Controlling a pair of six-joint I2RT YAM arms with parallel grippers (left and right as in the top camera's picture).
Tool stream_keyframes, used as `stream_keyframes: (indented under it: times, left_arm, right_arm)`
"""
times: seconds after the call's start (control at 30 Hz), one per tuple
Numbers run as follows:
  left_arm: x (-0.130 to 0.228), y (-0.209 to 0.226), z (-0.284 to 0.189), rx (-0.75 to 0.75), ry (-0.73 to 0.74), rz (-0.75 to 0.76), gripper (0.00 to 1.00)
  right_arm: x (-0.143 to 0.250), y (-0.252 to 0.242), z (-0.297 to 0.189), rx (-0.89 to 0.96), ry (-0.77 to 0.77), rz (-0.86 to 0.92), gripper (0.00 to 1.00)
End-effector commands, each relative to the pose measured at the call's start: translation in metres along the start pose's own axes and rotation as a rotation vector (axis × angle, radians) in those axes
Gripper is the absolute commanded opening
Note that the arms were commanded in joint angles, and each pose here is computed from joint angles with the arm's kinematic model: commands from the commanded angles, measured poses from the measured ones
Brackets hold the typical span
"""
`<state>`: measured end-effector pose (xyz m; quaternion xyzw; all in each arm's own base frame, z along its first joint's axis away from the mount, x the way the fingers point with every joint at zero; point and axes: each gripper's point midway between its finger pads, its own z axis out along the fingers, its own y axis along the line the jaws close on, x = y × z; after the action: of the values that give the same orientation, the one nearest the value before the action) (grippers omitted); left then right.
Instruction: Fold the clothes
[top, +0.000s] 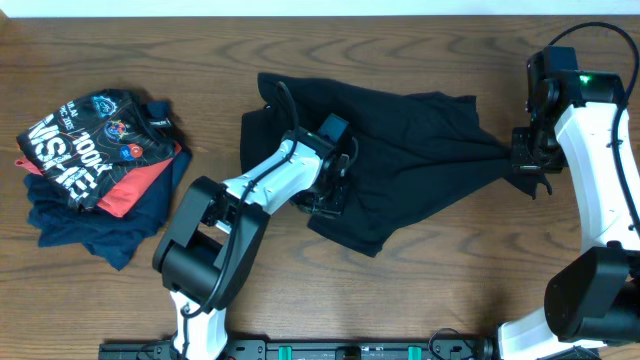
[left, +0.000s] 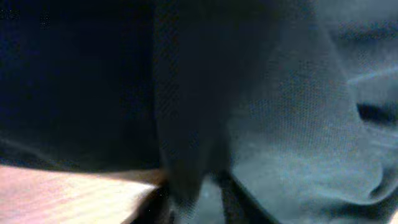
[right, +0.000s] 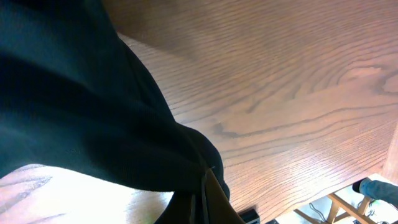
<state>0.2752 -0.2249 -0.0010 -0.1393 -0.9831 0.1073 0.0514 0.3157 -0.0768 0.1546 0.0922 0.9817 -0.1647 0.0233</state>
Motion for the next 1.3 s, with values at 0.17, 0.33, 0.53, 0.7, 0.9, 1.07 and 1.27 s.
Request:
stream_keyframes:
  times: [0.17,0.33,0.53,0.7,0.9,1.07,1.27]
  left_arm:
    - [0.02,-0.003,-0.009,0.044,0.08,0.032,0.06]
    - [0.016,0.019,-0.071,-0.05,-0.043,0.016,0.06]
    - [0.02,0.037,-0.183,-0.016,-0.336,-0.029,0.06]
    - [0.035,0.042,-0.287,0.021,-0.682,-0.042,0.06]
    - [0.077,0.022,-0.382,0.056,-1.038,0.033,0.06]
    - [0.121,0.01,-0.432,0.082,-1.23,0.071,0.06]
    - [0.12,0.01,-0.433,0.083,-1.239,0.073,0.06]
  right_arm:
    - [0.0,-0.004,0.0,0.008,-0.004,0.026,0.01]
    - [-0.001,0.001,0.0,-0.019,-0.007,0.062,0.01]
    - [-0.012,0.009,-0.021,-0.156,-0.084,0.122,0.01]
    - [-0.026,-0.009,-0.082,-0.224,-0.278,0.186,0.01]
    - [-0.013,-0.031,-0.181,-0.319,-0.557,0.231,0.01]
    - [0.018,-0.053,-0.238,-0.338,-0.737,0.264,0.01]
    - [0.031,-0.059,-0.255,-0.321,-0.814,0.222,0.01]
